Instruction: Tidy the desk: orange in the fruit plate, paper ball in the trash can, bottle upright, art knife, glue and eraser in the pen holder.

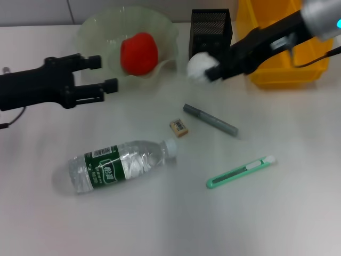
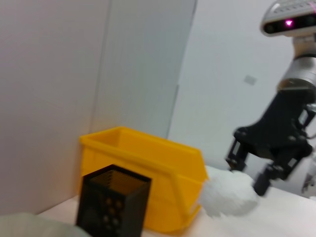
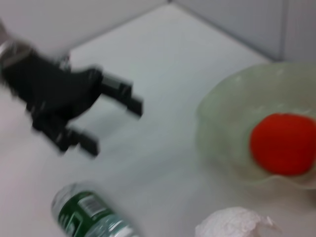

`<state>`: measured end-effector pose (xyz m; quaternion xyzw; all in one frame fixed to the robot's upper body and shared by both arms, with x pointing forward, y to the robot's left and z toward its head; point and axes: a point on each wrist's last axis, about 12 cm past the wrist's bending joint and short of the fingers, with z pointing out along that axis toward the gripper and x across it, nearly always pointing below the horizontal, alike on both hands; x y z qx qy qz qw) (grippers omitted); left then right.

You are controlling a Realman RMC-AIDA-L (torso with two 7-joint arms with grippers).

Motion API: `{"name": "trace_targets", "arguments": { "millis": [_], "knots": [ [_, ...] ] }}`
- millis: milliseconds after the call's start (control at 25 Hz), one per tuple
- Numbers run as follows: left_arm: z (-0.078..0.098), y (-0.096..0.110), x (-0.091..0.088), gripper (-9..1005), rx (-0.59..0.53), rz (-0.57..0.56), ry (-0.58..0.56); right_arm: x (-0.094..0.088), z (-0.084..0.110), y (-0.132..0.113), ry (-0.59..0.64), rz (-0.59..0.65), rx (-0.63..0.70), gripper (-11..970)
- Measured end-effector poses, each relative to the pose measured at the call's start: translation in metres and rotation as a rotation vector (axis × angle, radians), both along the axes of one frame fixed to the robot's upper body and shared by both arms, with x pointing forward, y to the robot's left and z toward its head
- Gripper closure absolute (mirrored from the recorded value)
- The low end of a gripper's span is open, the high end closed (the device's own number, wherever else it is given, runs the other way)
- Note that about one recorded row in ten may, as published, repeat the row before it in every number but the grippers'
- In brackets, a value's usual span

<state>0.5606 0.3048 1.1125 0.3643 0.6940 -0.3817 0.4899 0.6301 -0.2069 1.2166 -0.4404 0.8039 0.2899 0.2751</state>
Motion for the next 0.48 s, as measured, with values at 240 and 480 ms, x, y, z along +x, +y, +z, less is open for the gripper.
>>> {"name": "trace_targets", "arguments": {
  "millis": [240,480],
  "knots": [
    [-0.004,-0.028,0.0,212,-0.02,-0.069,0.007,0.004,0.015,-0.046,-0.04,-0.158,0.065,569],
    [-0.007,-0.048,0.002,211,-0.021,-0.111,0.011,0.015,0.02,-0.086,-0.106,-0.36,0.057,569]
  ]
}}
